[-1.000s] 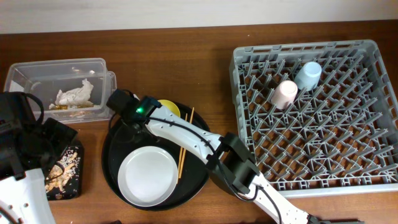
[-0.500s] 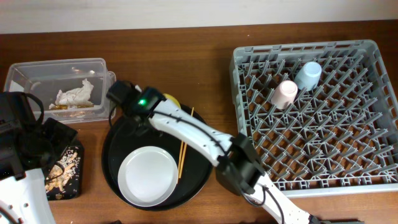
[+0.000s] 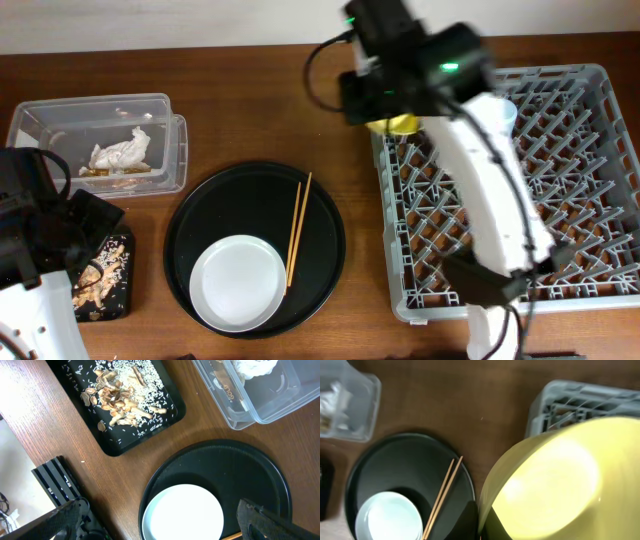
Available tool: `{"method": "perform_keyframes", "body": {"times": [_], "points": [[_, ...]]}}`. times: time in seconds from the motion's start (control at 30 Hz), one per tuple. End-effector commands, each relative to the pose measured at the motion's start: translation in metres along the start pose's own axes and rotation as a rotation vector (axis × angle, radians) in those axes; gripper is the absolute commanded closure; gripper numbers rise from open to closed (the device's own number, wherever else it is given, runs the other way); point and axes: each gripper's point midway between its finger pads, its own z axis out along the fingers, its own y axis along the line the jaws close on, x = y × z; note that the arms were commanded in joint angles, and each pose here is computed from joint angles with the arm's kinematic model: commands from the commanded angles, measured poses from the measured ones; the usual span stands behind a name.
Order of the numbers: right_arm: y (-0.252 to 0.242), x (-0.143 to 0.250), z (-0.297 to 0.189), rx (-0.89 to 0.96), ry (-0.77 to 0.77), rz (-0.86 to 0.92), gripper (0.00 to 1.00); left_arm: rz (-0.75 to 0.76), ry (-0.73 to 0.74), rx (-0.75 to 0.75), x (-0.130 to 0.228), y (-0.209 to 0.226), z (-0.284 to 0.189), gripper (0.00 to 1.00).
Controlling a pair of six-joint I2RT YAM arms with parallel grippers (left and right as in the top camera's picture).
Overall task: Sort waste into correct bins and load items into the dishwasher rack
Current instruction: 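Carry the yellow saucer to the rack and lower it in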
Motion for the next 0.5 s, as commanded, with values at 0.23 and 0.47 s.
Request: {"method": "perform_keyframes", "body": {"times": [0.23,0.47], "points": [[-0.092,0.075,-0.026,0.041,0.196,0.135,0.96,-0.001,-0.004,-0.004,-0.002,0.001,0.0,0.01],[-0.072,0.085,-0.019,-0.769,0.149,0.098,0.96,-0.001,-0.004,-0.004,-0.002,0.001,0.0,0.01]]}}
